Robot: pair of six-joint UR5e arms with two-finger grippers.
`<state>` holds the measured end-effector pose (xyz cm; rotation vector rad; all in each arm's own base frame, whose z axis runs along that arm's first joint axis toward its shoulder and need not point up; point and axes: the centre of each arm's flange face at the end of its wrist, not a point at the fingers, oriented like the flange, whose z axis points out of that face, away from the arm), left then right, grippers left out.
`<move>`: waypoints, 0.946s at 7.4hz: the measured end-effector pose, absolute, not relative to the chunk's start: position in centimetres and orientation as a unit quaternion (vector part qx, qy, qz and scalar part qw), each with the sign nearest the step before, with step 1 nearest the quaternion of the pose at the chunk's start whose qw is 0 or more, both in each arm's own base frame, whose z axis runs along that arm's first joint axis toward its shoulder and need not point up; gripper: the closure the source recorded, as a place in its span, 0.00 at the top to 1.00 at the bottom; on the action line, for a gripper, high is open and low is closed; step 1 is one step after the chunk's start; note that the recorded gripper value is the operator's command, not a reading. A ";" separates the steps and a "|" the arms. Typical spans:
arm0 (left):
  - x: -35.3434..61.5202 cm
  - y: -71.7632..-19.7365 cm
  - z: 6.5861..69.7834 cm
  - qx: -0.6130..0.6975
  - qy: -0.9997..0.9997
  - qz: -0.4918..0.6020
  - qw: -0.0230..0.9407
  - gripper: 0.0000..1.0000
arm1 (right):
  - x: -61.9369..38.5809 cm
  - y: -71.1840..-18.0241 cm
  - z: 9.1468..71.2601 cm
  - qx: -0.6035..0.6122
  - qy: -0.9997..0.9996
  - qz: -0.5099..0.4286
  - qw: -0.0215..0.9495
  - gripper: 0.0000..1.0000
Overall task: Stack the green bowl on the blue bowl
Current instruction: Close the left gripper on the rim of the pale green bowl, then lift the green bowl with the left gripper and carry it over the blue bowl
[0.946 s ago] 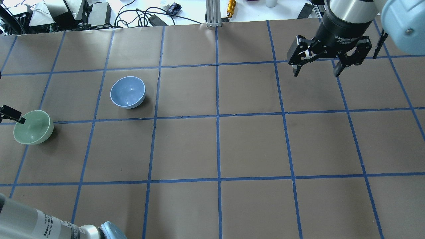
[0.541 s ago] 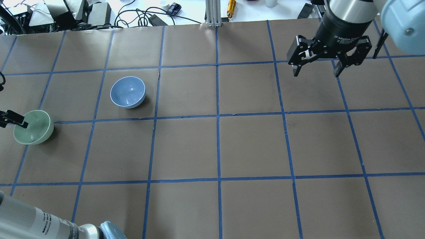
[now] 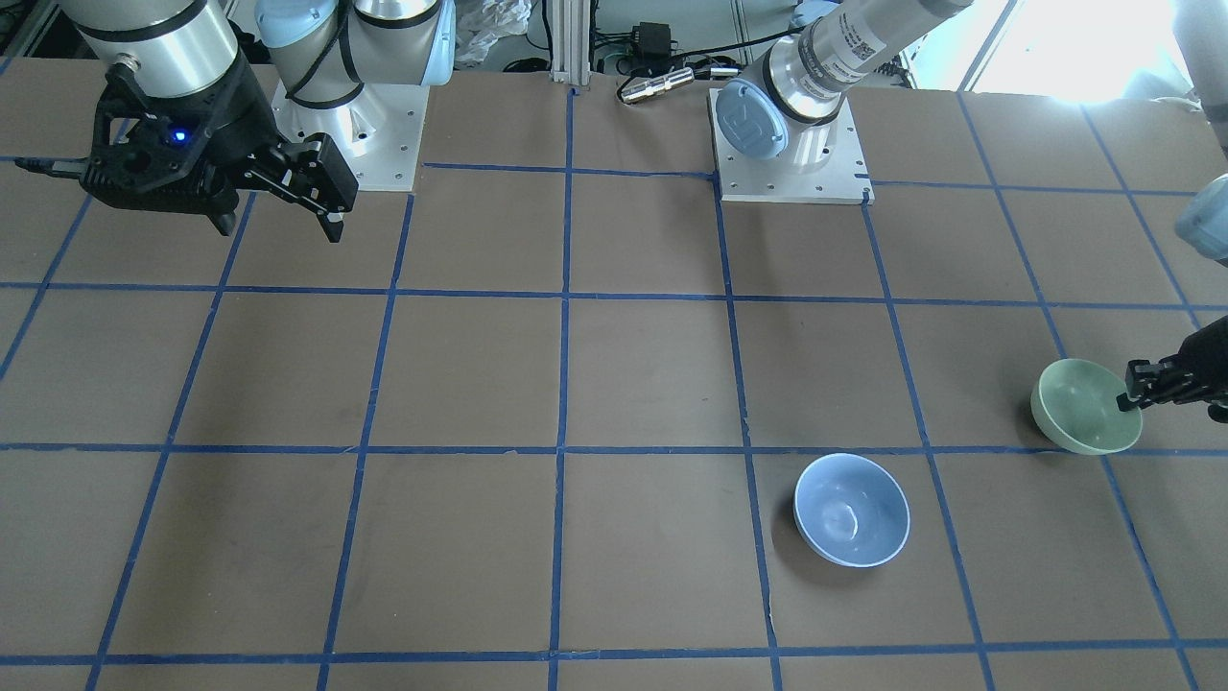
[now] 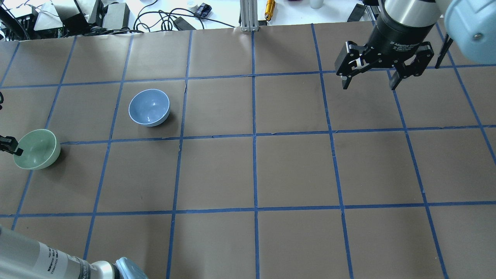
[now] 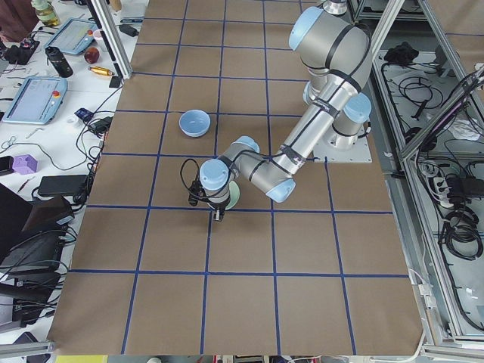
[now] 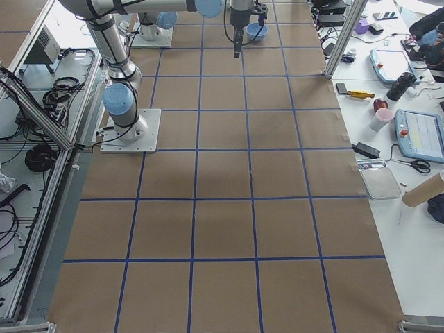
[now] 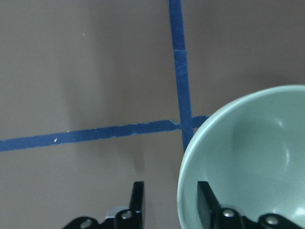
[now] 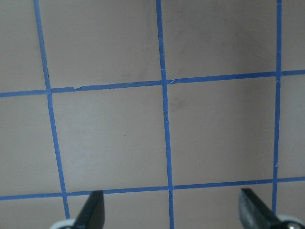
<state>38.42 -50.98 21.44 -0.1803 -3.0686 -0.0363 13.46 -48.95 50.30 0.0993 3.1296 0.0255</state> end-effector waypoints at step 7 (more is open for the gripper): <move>22.3 -57.9 33.5 -0.089 -0.994 0.039 0.044 0.00 | 13.5 -48.9 50.3 0.032 0.999 0.008 0.005 1.00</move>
